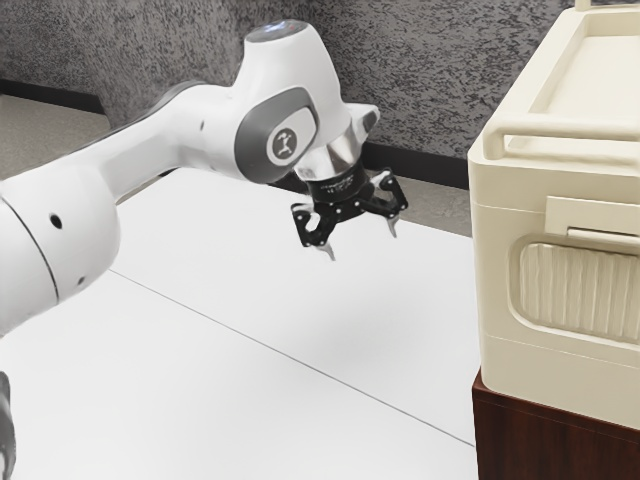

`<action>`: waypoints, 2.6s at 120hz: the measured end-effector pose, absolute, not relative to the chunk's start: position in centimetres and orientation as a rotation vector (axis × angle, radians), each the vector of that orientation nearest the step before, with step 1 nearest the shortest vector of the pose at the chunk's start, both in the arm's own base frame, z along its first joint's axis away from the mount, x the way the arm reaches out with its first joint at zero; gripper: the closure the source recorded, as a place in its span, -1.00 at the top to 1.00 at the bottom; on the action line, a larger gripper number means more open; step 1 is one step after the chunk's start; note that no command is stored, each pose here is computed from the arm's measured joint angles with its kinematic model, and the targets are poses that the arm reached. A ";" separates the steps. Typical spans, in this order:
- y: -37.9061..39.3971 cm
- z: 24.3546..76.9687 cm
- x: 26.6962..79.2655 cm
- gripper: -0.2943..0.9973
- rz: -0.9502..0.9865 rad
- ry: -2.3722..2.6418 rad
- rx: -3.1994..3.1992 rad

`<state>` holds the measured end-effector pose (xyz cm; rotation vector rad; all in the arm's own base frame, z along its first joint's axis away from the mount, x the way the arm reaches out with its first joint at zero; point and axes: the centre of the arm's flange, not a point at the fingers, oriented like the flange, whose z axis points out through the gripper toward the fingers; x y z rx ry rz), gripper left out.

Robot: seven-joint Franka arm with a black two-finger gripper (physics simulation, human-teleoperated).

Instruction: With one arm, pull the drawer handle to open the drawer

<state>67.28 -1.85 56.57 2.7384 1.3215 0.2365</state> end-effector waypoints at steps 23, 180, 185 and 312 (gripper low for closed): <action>-4.8 55.7 69.1 0.54 0.304 1.008 2.843; -16.3 55.9 60.5 0.48 0.445 0.644 2.633; -16.2 55.1 60.1 0.48 0.439 0.647 2.636; -16.9 53.4 60.4 0.41 0.464 0.571 2.642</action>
